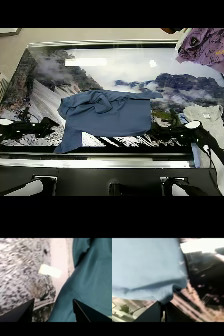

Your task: Fold the clothes and pants, and hang the long-sleeved shirts on hangers.

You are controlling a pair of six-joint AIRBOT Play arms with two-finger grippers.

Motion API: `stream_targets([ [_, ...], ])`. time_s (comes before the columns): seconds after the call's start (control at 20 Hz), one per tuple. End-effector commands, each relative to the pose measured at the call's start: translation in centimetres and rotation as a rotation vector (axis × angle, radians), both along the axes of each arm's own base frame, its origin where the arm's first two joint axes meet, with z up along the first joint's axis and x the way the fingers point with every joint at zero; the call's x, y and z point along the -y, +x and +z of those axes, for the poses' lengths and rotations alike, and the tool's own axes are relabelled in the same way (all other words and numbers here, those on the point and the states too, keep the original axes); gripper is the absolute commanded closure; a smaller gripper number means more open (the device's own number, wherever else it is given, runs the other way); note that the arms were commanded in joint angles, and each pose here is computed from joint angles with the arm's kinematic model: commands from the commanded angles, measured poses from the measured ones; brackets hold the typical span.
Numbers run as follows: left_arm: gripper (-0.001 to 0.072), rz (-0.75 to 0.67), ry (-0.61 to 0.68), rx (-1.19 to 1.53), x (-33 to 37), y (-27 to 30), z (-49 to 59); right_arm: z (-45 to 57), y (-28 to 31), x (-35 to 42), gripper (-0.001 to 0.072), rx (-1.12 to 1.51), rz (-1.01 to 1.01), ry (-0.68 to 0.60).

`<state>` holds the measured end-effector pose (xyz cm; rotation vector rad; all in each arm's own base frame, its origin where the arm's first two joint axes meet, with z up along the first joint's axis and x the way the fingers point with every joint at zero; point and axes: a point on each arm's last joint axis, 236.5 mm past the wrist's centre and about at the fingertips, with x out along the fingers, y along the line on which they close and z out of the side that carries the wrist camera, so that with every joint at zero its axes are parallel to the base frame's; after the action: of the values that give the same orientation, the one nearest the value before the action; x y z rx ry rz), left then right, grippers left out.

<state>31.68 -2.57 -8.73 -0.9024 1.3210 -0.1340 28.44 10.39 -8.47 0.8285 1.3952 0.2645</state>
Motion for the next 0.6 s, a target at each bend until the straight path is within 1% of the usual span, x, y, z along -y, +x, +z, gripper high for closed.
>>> stream_targets([
  [0.0,0.0179,-0.016,-0.016,0.059,2.6,2.3,-0.9,1.7,-0.4,-0.5,0.0683,0.011,0.020,0.015],
  [0.15,0.0179,-0.030,-0.057,0.056,4.6,2.7,-1.7,2.5,-0.4,-0.5,0.0683,0.029,0.020,0.016],
  [0.25,0.0202,-0.047,-0.060,0.032,5.4,2.4,-2.7,3.1,-0.3,-0.5,0.0683,0.043,0.013,0.015],
  [0.3,0.0283,-0.055,-0.064,0.023,5.9,2.3,-2.9,3.3,-0.3,-0.5,0.0683,0.048,0.010,0.015],
  [0.35,0.0456,-0.061,-0.069,0.020,6.2,2.2,-3.0,3.6,-0.3,-0.6,0.0683,0.053,0.009,0.016],
  [0.4,0.0690,-0.070,-0.072,0.027,6.3,2.3,-2.7,4.0,-0.1,-0.6,0.0683,0.062,0.008,0.017],
  [0.55,0.0694,-0.097,-0.066,0.139,6.0,5.2,1.3,7.1,2.4,-0.2,0.0684,0.159,0.027,0.001],
])
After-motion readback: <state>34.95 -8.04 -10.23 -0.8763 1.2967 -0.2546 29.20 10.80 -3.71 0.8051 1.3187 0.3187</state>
